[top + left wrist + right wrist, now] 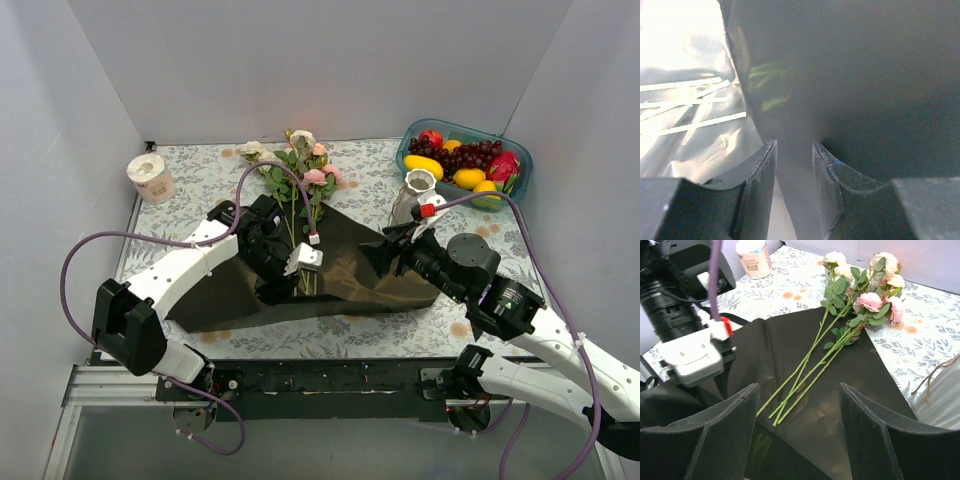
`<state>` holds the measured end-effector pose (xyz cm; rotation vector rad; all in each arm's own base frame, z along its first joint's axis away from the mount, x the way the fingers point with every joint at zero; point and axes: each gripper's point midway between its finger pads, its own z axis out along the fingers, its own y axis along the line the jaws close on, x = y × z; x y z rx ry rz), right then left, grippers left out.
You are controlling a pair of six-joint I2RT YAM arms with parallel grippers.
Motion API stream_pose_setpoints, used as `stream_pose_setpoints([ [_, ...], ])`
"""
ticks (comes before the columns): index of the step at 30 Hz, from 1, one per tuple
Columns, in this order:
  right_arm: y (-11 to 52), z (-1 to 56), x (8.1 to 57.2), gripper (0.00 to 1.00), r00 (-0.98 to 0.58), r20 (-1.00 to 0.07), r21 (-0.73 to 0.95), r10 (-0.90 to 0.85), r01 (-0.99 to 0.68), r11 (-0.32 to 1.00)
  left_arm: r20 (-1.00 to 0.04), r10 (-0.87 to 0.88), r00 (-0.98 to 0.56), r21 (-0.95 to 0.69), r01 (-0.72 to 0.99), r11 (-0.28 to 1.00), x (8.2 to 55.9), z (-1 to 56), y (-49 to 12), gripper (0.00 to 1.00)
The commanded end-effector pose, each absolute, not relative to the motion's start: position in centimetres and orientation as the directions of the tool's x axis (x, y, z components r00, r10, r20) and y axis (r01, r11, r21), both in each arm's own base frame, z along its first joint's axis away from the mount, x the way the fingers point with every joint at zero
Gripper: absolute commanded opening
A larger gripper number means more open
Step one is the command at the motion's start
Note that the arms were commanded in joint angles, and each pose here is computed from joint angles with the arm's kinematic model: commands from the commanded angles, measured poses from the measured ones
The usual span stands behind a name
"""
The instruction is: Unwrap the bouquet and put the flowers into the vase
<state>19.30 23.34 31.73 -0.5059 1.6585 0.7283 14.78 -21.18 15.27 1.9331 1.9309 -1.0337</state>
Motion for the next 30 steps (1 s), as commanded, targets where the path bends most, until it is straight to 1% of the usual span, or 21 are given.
stream_pose_setpoints([
  [1,23.0,32.8,19.8,0.73,-0.178,-0.982,0.170,0.068,-0.662,0.730,-0.675,0.738,0.008,-0.250,0.938,-0.239,11.4,18.5,-21.1,0.35],
  [3,23.4,31.9,19.8,0.73,-0.196,-0.979,0.180,0.063,-0.665,0.725,-0.680,0.731,0.056,-0.220,0.936,-0.275,10.5,18.8,-21.2,0.38],
  [6,23.9,29.7,20.0,0.73,-0.236,-0.971,0.187,0.036,-0.658,0.729,-0.692,0.713,0.113,-0.154,0.942,-0.299,10.1,19.8,-21.3,0.38],
  [9,24.1,27.7,20.3,0.73,-0.270,-0.963,0.187,0.008,-0.644,0.742,-0.707,0.688,0.161,-0.040,0.963,-0.267,11.6,21.5,-21.7,0.40],
  [11,23.7,26.9,20.6,0.74,-0.290,-0.957,0.184,-0.004,-0.617,0.765,-0.712,0.673,0.200,0.047,0.970,-0.238,12.8,22.6,-22.0,0.45],
  [13,23.0,25.7,21.2,0.77,-0.322,-0.946,0.164,-0.034,-0.568,0.807,-0.669,0.707,0.231,0.149,0.973,-0.176,14.9,22.7,-21.3,0.48],
  [14,22.8,25.5,21.3,0.79,-0.328,-0.944,0.157,-0.041,-0.555,0.817,-0.672,0.707,0.220,0.187,0.974,-0.125,16.1,23.3,-21.6,0.49],
  [15,22.6,25.4,21.4,0.82,-0.332,-0.942,0.150,-0.049,-0.546,0.824,-0.633,0.745,0.213,0.243,0.967,-0.070,17.6,23.2,-21.0,0.49],
  [16,22.3,24.9,21.7,0.83,-0.346,-0.936,0.137,-0.061,-0.521,0.842,-0.625,0.754,0.203,0.272,0.962,-0.034,18.5,23.4,-20.8,0.49],
  [17,22.1,24.9,21.8,0.84,-0.354,-0.933,0.136,-0.061,-0.507,0.851,-0.635,0.750,0.185,0.303,0.953,0.022,19.7,23.8,-21.0,0.49],
  [19,21.8,25.2,22.7,0.93,-0.370,-0.927,0.120,-0.064,-0.455,0.882,-0.638,0.756,0.144,0.341,0.934,0.110,21.2,24.2,-20.6,0.53],
  [20,21.5,24.5,22.6,0.94,-0.409,-0.908,0.107,-0.091,-0.436,0.894,-0.648,0.748,0.141,0.374,0.915,0.152,22.4,24.7,-20.9,0.56],
  [21,21.5,24.3,22.8,0.95,-0.431,-0.896,0.094,-0.106,-0.417,0.904,-0.653,0.751,0.093,0.367,0.907,0.207,23.0,24.6,-20.7,0.61],
  [23,22.0,24.9,23.7,0.96,-0.477,-0.870,0.069,-0.128,-0.374,0.925,-0.650,0.760,0.017,0.386,0.869,0.311,25.2,24.6,-20.5,0.62],
  [24,22.4,25.3,24.0,0.97,-0.495,-0.864,0.093,-0.097,-0.345,0.934,-0.675,0.737,-0.044,0.359,0.853,0.379,26.0,25.0,-20.3,0.68],
  [25,23.2,24.8,24.4,0.97,-0.519,-0.848,0.092,-0.104,-0.337,0.937,-0.694,0.717,-0.065,0.336,0.852,0.402,26.4,25.2,-20.4,0.74],
  [26,24.1,26.3,24.6,0.98,-0.515,-0.854,0.125,-0.078,-0.348,0.929,-0.742,0.666,-0.077,0.314,0.838,0.447,27.1,26.4,-20.9,0.77],
  [27,25.0,26.7,24.6,0.98,-0.521,-0.852,0.160,-0.058,-0.364,0.918,-0.784,0.605,-0.139,0.270,0.801,0.534,28.9,27.4,-19.4,0.80],
  [28,26.1,26.7,24.3,0.98,-0.536,-0.842,0.187,-0.064,-0.400,0.897,-0.851,0.482,-0.207,0.168,0.762,0.625,30.0,29.8,-18.9,0.89],
  [29,26.4,26.4,24.3,0.98,-0.533,-0.843,0.188,-0.072,-0.417,0.889,-0.897,0.379,-0.229,0.066,0.776,0.627,31.1,31.0,-19.1,0.94],
  [30,27.0,26.9,24.7,0.98,-0.507,-0.860,0.204,-0.050,-0.434,0.878,-0.912,0.292,-0.287,0.008,0.700,0.714,33.6,31.8,-15.6,0.98],
])
